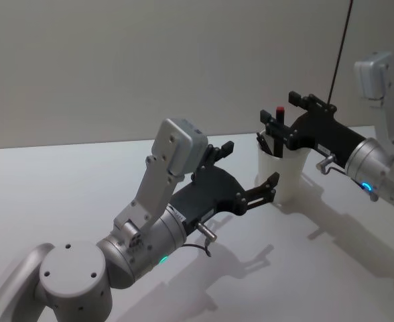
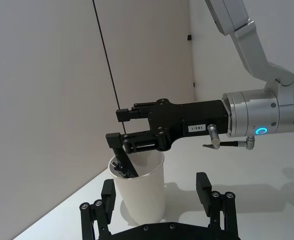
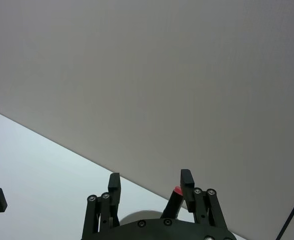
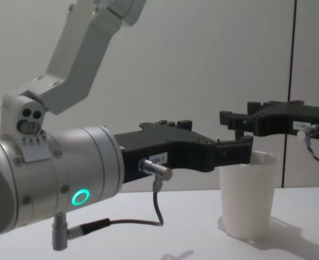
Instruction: Place the pen into the pen holder.
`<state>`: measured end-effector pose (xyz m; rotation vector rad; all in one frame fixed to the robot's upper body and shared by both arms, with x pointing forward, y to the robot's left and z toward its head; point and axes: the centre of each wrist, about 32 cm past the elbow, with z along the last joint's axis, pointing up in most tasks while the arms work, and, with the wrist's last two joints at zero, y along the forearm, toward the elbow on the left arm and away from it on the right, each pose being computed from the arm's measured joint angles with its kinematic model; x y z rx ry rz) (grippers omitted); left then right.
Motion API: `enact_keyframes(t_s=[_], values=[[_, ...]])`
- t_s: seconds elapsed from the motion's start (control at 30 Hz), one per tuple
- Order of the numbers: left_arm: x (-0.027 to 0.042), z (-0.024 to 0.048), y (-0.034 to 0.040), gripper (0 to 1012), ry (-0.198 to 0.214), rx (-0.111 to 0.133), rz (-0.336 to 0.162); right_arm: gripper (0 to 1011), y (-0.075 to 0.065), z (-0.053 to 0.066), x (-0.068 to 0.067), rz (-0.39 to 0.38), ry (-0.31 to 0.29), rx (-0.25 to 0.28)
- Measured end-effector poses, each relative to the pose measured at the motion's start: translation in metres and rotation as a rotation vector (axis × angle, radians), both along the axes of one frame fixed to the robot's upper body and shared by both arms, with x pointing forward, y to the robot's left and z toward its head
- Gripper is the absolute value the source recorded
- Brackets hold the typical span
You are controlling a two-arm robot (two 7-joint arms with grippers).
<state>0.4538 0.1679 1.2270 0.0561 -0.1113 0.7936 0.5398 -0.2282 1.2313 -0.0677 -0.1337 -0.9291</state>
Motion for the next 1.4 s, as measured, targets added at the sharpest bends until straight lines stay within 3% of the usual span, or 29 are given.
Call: enact_keyframes(t_s=[0.37,0.97,1.17,1.4], values=[[0.0,0.0,0.0,1001,0.0,0.0,0.0,1002,-0.003,0.002,-0.003,-0.003,-0.001,0.013],[0.0005,-0.0001,0.0003,1001,-0.001,0.001,0.003,1002,-0.017,0.006,-0.021,-0.059,0.01,0.048],[0.005,-0.0031,0.0031,1001,-0.017,0.009,0.041,1002,-0.017,0.002,-0.026,-0.072,0.011,0.053],[0.0144,-0.0092,0.0095,1001,-0.053,0.022,0.122,1002,-0.015,-0.008,-0.039,-0.112,0.005,0.067]])
